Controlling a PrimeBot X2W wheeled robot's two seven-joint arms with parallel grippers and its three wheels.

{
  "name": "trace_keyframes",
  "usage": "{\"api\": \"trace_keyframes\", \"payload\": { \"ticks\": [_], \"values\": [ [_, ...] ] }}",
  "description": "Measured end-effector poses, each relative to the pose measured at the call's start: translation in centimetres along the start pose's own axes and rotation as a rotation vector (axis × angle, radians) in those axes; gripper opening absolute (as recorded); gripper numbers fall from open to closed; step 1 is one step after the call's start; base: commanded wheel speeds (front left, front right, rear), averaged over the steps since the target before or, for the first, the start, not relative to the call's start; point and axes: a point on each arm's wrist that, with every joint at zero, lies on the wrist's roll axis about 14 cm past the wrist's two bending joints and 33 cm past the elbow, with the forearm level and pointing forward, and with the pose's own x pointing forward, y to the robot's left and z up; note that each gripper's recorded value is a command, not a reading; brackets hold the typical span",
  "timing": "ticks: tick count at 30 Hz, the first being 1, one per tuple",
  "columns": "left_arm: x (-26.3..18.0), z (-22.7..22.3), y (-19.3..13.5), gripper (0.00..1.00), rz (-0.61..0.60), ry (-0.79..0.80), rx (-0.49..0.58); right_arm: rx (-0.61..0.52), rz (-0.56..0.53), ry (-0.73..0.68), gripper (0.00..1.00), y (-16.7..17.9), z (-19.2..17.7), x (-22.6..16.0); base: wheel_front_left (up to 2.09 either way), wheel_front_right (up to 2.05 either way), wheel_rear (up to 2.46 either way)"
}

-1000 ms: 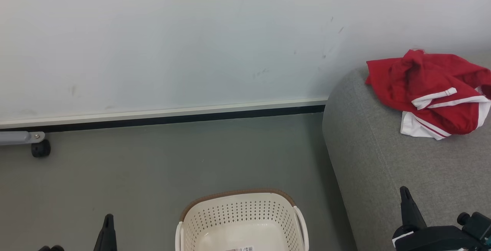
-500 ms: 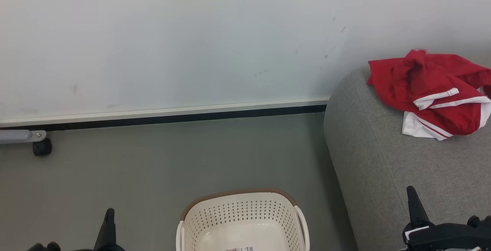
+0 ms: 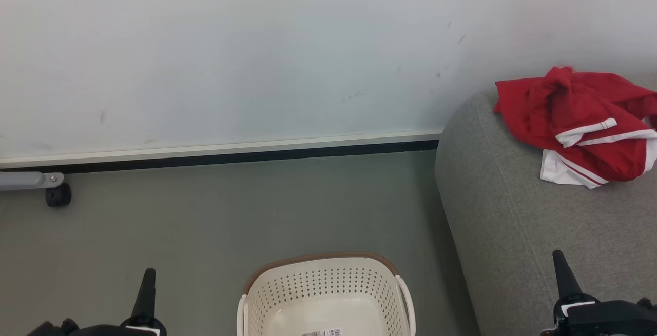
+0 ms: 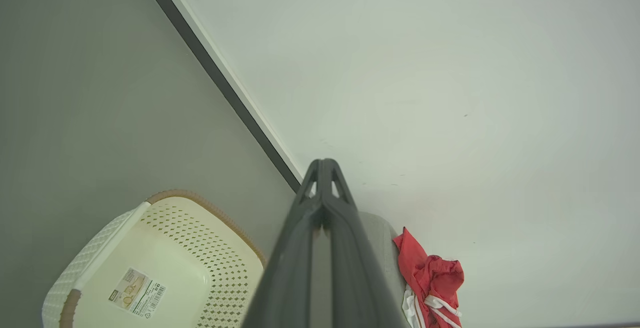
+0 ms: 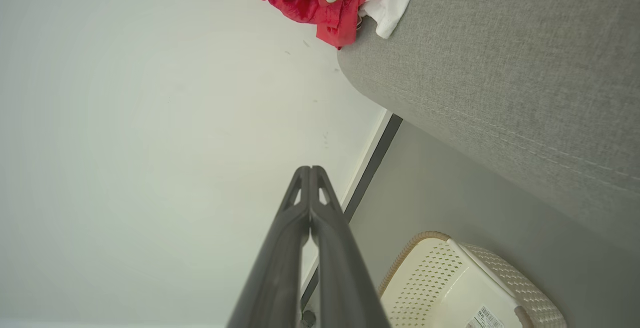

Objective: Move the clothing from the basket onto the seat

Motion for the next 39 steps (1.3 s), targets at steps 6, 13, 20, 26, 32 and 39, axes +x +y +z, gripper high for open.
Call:
{"api": "trace_keyframes", "payload": {
  "ticks": [6, 13, 20, 26, 32, 39],
  "values": [
    [0.3, 0.0, -0.5, 0.0, -0.022, 0.007, -0.089, 0.086, 0.017, -0.008, 0.0, 0.4, 0.4, 0.3, 0.0, 0.0, 0.0],
    [0.6, 0.2, -1.1, 0.0, -0.049, 0.01, -0.17, 0.174, 0.025, -0.012, 0.0, 0.3, 0.7, 0.3, 0.0, 0.0, 0.0],
    [1.0, 0.5, -1.6, 0.0, -0.076, 0.009, -0.258, 0.281, 0.038, -0.017, 0.0, 0.2, 1.0, 0.4, 0.0, 0.0, 0.0],
    [1.2, 0.5, -2.1, 0.0, -0.1, 0.015, -0.336, 0.362, 0.064, -0.029, 0.0, 0.6, 1.5, 0.7, 0.0, 0.0, 0.0],
    [1.3, 0.6, -2.2, 0.0, -0.107, 0.012, -0.349, 0.364, 0.066, -0.029, 0.0, 0.7, 1.6, 0.7, 0.0, 0.0, 0.0],
    [1.3, 0.6, -2.2, 0.0, -0.107, 0.012, -0.349, 0.364, 0.066, -0.029, 0.0, 0.7, 1.6, 0.7, 0.0, 0.0, 0.0]
  ]
}}
